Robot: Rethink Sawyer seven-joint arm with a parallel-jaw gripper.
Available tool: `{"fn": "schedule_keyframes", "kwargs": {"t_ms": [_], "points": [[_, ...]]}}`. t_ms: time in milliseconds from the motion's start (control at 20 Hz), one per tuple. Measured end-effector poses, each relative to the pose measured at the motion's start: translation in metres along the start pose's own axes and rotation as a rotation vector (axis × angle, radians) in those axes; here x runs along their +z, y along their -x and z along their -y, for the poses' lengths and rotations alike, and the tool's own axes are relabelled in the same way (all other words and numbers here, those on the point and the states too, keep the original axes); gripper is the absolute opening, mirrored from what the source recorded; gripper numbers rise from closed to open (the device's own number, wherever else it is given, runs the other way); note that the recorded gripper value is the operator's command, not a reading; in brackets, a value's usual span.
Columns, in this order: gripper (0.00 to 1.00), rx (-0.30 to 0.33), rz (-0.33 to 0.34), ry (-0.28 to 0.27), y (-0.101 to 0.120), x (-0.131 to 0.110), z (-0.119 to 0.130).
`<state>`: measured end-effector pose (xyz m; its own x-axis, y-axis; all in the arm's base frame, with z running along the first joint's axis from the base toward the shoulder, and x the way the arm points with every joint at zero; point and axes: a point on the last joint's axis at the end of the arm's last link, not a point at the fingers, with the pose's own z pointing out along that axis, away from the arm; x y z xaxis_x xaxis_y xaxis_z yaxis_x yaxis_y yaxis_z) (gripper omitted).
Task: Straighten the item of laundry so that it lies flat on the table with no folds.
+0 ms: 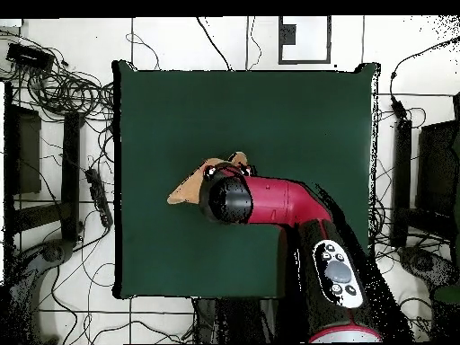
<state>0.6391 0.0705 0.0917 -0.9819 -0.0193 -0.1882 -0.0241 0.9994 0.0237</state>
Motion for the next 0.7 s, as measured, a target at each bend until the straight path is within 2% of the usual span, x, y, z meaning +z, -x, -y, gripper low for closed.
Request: {"fn": "schedule_keyframes", "kwargs": {"t_ms": [200,700], "points": [[0.00,-0.005,0.030,0.007,0.021,-0.005,-0.003],[0.00,-0.007,0.062,0.006,0.039,-0.012,-0.003]]}}
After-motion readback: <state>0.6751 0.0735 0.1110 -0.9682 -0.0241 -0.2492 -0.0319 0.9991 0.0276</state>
